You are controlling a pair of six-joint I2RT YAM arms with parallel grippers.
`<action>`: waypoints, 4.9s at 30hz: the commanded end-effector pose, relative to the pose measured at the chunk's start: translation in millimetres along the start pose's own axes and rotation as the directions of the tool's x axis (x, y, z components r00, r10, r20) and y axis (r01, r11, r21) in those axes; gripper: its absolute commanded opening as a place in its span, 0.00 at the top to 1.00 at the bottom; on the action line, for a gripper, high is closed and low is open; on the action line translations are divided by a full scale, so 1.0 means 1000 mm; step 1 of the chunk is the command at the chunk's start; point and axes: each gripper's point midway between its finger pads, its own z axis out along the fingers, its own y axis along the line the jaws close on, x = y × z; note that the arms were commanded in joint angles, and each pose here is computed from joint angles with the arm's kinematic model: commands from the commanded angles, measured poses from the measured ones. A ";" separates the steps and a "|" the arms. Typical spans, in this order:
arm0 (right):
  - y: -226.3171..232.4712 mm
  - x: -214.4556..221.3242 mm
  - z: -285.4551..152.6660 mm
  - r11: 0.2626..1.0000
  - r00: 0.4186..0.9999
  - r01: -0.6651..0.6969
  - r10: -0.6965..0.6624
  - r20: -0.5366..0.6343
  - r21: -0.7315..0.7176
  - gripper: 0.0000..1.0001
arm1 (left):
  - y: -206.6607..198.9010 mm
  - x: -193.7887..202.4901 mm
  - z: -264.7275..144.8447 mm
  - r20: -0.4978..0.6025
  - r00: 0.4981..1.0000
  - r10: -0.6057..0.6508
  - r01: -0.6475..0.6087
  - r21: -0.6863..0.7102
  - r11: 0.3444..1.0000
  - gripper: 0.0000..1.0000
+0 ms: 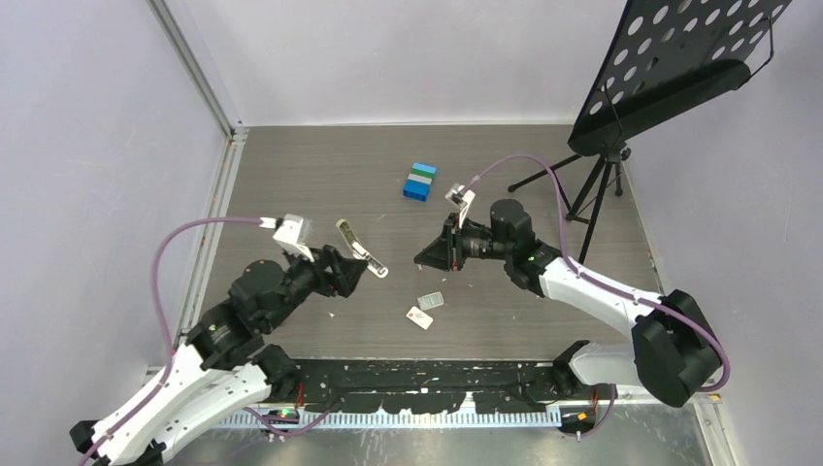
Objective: Load the staples into the stapler
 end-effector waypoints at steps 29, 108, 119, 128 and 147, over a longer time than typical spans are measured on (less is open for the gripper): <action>-0.074 0.031 0.118 0.820 0.899 0.357 -0.172 -0.402 0.448 0.83 | 0.113 -0.029 -0.059 -0.127 0.941 0.314 -0.333 -0.511 0.792 0.07; -0.092 0.047 0.166 0.728 0.848 0.484 -0.254 -0.465 0.486 0.83 | 0.117 -0.033 -0.060 -0.029 0.976 0.217 -0.203 -0.488 0.849 0.03; -0.095 0.054 0.166 0.703 0.824 0.522 -0.269 -0.498 0.483 0.83 | 0.117 -0.033 -0.060 -0.028 0.976 0.215 -0.201 -0.486 0.851 0.03; -0.094 0.061 0.166 0.706 0.816 0.528 -0.268 -0.512 0.471 0.83 | 0.117 -0.033 -0.060 -0.027 0.976 0.214 -0.200 -0.485 0.851 0.03; -0.097 0.068 0.158 0.689 0.804 0.543 -0.261 -0.535 0.480 0.82 | 0.117 -0.032 -0.060 -0.029 0.977 0.213 -0.201 -0.480 0.854 0.03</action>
